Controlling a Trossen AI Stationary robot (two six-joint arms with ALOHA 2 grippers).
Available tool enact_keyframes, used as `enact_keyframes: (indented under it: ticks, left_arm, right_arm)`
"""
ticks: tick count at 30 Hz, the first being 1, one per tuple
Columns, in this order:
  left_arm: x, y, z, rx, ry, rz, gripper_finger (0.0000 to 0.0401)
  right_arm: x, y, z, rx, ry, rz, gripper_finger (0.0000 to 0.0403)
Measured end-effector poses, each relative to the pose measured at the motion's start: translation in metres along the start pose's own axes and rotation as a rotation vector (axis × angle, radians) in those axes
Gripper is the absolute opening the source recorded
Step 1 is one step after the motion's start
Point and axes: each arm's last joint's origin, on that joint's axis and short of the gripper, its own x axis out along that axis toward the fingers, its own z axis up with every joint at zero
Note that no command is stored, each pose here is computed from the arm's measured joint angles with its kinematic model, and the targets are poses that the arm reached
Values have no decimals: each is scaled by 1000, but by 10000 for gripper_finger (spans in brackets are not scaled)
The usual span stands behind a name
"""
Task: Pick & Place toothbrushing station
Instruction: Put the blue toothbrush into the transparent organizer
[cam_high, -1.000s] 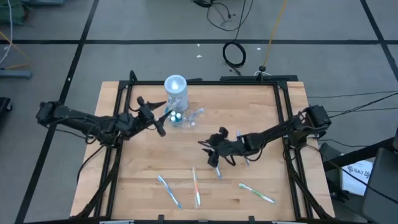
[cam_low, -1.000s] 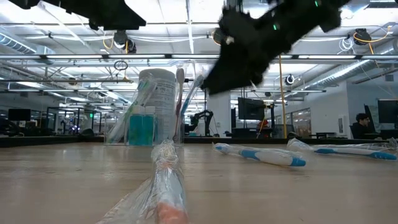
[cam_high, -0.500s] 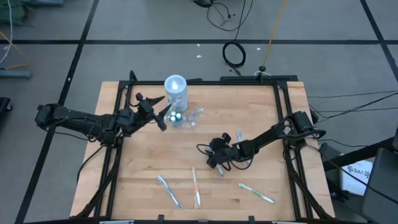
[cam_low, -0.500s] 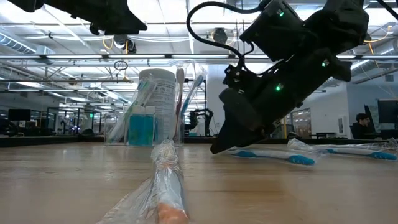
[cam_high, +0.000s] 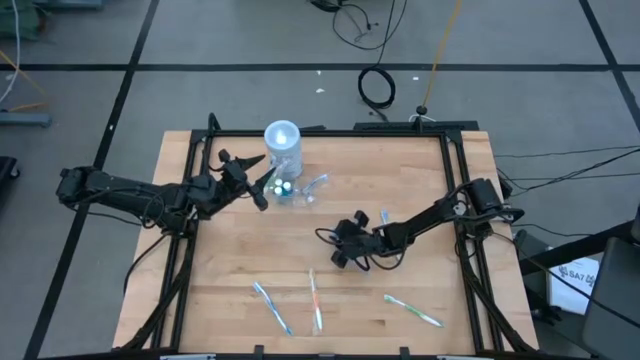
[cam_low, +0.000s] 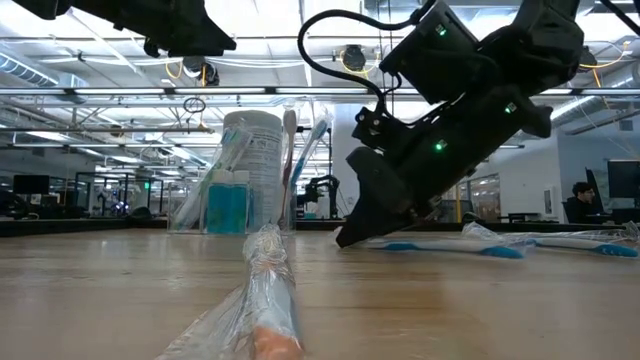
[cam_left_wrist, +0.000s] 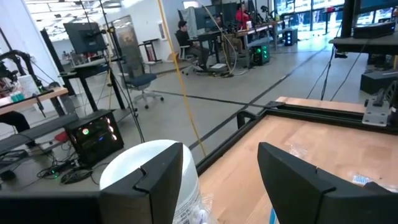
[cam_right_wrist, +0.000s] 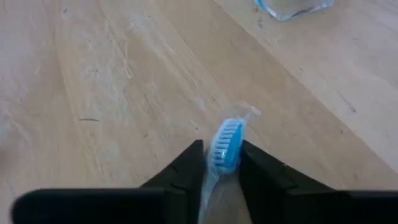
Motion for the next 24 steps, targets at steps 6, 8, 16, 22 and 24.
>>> enact_keyframes:
  ticks: [6,8,16,22,24]
  left_arm:
    - [0,0,0,6,0,0,214]
    - [0,0,0,19,0,0,214]
    - [0,0,0,61,0,0,214]
    - [0,0,0,78,2,-2,214]
    - [-1,-1,-1,80,4,-5,214]
  right_arm:
    - [-1,7,11,-16,-71,127,31]
    - [-3,10,18,-31,-114,191,20]
    - [-34,11,69,-168,-413,260,24]
    - [-72,-1,123,-261,-817,222,22]
    - [-79,-8,135,-279,-934,242,22]
